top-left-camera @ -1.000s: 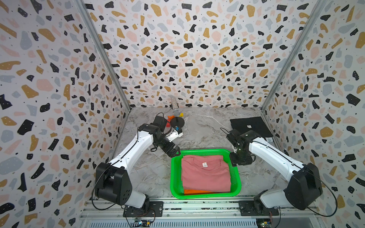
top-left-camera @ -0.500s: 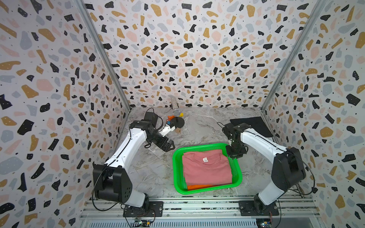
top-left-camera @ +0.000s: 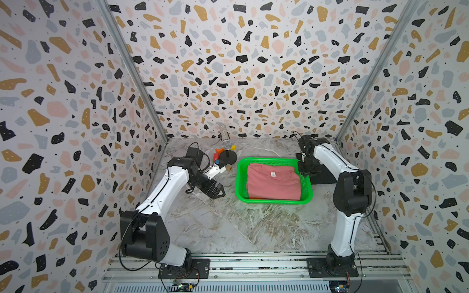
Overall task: Put the folded t-shirts into the basket
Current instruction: Move the bin to the center of the board, then move the T-shirt to the center of the board.
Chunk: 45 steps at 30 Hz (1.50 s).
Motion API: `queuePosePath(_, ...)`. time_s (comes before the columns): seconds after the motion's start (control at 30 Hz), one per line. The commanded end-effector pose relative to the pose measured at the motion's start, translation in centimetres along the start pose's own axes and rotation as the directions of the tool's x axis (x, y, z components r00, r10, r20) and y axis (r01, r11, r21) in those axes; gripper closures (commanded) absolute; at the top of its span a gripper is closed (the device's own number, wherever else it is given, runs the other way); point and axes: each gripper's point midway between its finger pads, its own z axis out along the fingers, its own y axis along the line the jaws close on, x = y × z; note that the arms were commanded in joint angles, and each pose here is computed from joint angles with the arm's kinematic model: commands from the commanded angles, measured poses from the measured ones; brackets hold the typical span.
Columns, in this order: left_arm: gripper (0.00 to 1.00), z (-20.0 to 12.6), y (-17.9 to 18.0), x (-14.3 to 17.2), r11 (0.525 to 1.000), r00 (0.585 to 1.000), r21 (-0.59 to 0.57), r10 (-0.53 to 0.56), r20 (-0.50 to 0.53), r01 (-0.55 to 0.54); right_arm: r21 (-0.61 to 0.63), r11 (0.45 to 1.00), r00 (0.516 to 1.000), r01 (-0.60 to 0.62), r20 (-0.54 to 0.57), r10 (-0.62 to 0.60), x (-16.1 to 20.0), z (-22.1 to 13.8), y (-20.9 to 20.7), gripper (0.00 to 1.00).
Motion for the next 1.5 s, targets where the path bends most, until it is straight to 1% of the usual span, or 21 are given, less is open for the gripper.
queuePosePath(0.0, 0.00, 0.0, -1.2, 0.6, 0.998, 1.000, 0.057, 0.000, 0.004, 0.000, 0.102, 0.994, 0.994, 0.048, 0.098, -0.058, -3.8, -0.8, -1.2, 0.85)
queuePosePath(0.1, 0.00, 0.5, -1.7, 0.6, 0.994, 1.000, 0.103, -0.023, 0.009, 0.022, 0.084, 0.996, 0.987, 0.040, 0.150, -0.053, -7.1, -0.8, -0.3, 0.85)
queuePosePath(0.2, 0.00, 0.4, -3.2, 0.0, 0.981, 0.998, 0.189, -0.038, 0.046, 0.028, 0.069, 0.998, 0.980, 0.007, 0.198, -0.020, -9.9, -1.0, 0.2, 0.86)
queuePosePath(0.27, 0.00, 0.2, -3.9, -0.5, 0.976, 0.997, 0.216, -0.040, 0.069, 0.024, 0.038, 0.999, 0.971, -0.020, 0.237, 0.011, -11.5, -1.5, 0.4, 0.86)
queuePosePath(0.3, 0.00, 0.2, -4.2, -0.6, 0.975, 0.997, 0.222, -0.033, 0.074, 0.016, 0.013, 0.999, 0.970, -0.031, 0.241, 0.027, -12.0, -1.3, 0.6, 0.82)
queuePosePath(0.4, 0.00, 0.3, -5.1, -0.6, 0.972, 0.998, 0.234, -0.002, 0.070, -0.015, -0.042, 0.998, 0.963, -0.049, 0.262, 0.059, -12.5, -2.4, 1.0, 0.53)
queuePosePath(0.47, 0.00, 0.6, -5.8, -0.4, 0.967, 0.998, 0.253, 0.017, 0.060, -0.032, -0.081, 0.996, 0.962, -0.043, 0.267, 0.063, -12.1, -3.5, 1.2, 0.42)
queuePosePath(0.57, 0.00, 1.2, -6.9, -0.2, 0.958, 0.998, 0.280, 0.052, 0.043, -0.062, -0.117, 0.992, 0.958, -0.044, 0.276, 0.075, -10.8, -5.6, 0.9, 0.34)
queuePosePath(0.63, 0.00, 1.5, -7.3, -0.2, 0.957, 0.996, 0.276, 0.081, 0.031, -0.086, -0.112, 0.992, 0.951, -0.056, 0.297, 0.087, -9.8, -7.6, -0.3, 0.31)
queuePosePath(0.73, 0.00, 2.7, -7.0, 0.1, 0.967, 0.988, 0.208, 0.153, -0.019, -0.146, -0.085, 0.991, 0.937, -0.104, 0.325, 0.126, -8.3, -9.2, -2.9, 0.27)
queuePosePath(0.77, 0.00, 3.2, -6.3, 0.1, 0.973, 0.979, 0.137, 0.196, -0.050, -0.188, -0.081, 0.989, 0.932, -0.125, 0.332, 0.145, -7.8, -9.4, -3.7, 0.27)
queuePosePath(0.83, 0.00, 4.0, -5.0, 0.2, 0.959, 0.953, 0.013, 0.282, -0.111, -0.282, -0.070, 0.978, 0.918, -0.196, 0.337, 0.208, -6.7, -8.9, -5.9, 0.27)
queuePosePath(0.9, 0.00, 4.1, -5.0, -0.3, 0.944, 0.938, -0.015, 0.327, -0.114, -0.330, -0.084, 0.957, 0.901, -0.278, 0.322, 0.290, -5.5, -7.3, -7.8, 0.28)
queuePosePath(0.93, 0.00, 4.0, -5.2, -0.7, 0.944, 0.939, -0.006, 0.329, -0.102, -0.331, -0.105, 0.942, 0.889, -0.318, 0.313, 0.335, -5.1, -6.6, -8.6, 0.31)
queuePosePath(1.0, 0.00, 3.8, -6.0, -1.2, 0.945, 0.941, 0.030, 0.328, -0.078, -0.327, -0.128, 0.916, 0.879, -0.380, 0.258, 0.401, -3.9, -3.7, -9.5, 0.36)
queuePosePath(1.03, 0.00, 3.7, -6.4, -1.2, 0.942, 0.940, 0.048, 0.334, -0.070, -0.331, -0.139, 0.907, 0.873, -0.398, 0.247, 0.421, -3.9, -2.6, -9.7, 0.38)
queuePosePath(1.1, 0.00, 3.4, -7.2, -1.0, 0.936, 0.936, 0.092, 0.347, -0.064, -0.340, -0.145, 0.896, 0.868, -0.420, 0.226, 0.443, -3.6, -0.5, -10.0, 0.48)
queuePosePath(1.13, 0.00, 3.2, -7.7, -0.8, 0.933, 0.935, 0.112, 0.349, -0.061, -0.341, -0.146, 0.896, 0.870, -0.420, 0.217, 0.443, -3.5, 0.4, -9.8, 0.52)
queuePosePath(1.3, 0.00, 1.2, -9.6, -0.9, 0.921, 0.937, 0.195, 0.349, -0.022, -0.339, -0.182, 0.881, 0.878, -0.437, 0.129, 0.462, -2.7, 4.7, -8.3, 0.58)
queuePosePath(1.4, 0.00, 0.2, -9.6, -1.2, 0.921, 0.943, 0.208, 0.334, 0.012, -0.329, -0.222, 0.858, 0.873, -0.463, 0.052, 0.485, -1.6, 6.9, -6.7, 0.62)
queuePosePath(1.47, 0.00, -0.2, -9.3, -1.4, 0.925, 0.947, 0.206, 0.320, 0.027, -0.318, -0.228, 0.839, 0.861, -0.494, 0.003, 0.508, -0.3, 8.1, -6.0, 0.67)
